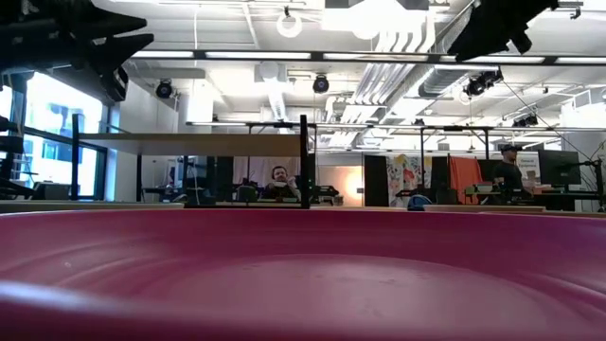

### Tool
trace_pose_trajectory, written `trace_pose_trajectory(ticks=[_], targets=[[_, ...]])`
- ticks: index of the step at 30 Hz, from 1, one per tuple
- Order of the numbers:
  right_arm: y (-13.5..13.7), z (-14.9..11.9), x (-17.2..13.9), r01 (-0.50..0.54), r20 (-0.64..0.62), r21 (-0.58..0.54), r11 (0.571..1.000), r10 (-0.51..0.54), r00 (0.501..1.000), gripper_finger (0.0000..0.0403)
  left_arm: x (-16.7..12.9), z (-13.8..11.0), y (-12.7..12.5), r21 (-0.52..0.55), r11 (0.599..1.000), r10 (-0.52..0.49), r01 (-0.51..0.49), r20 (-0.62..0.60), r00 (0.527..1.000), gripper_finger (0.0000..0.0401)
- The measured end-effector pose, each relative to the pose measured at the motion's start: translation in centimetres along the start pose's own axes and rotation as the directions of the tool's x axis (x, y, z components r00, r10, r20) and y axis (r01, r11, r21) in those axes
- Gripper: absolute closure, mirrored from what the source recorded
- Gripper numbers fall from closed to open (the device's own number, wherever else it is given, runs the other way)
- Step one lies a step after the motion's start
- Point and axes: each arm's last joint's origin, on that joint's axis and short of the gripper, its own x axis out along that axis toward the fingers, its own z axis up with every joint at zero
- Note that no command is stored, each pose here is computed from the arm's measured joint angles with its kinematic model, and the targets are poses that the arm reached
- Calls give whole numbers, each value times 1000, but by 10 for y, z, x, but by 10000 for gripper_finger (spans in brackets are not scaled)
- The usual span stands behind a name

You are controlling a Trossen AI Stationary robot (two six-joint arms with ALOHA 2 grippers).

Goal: Place and stack plates onto a shelf
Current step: Put the light pink plate on the shelf

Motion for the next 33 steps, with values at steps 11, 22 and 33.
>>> trace_pose_trajectory(ticks=[11, 22, 33], targets=[[23, 30, 23, -15, -107, -116, 993, 2, 994, 274, -1, 8, 1, -34, 993, 114, -110, 129, 985, 318], [36, 41, 36, -101, -135, -264, 959, 67, 989, 274, -9, 36, -8, 9, 988, 133, -156, 474, 870, 318], [36, 41, 37, -71, -131, -212, 975, 43, 990, 252, -11, 43, -12, 34, 990, 96, -136, 542, 835, 317]])
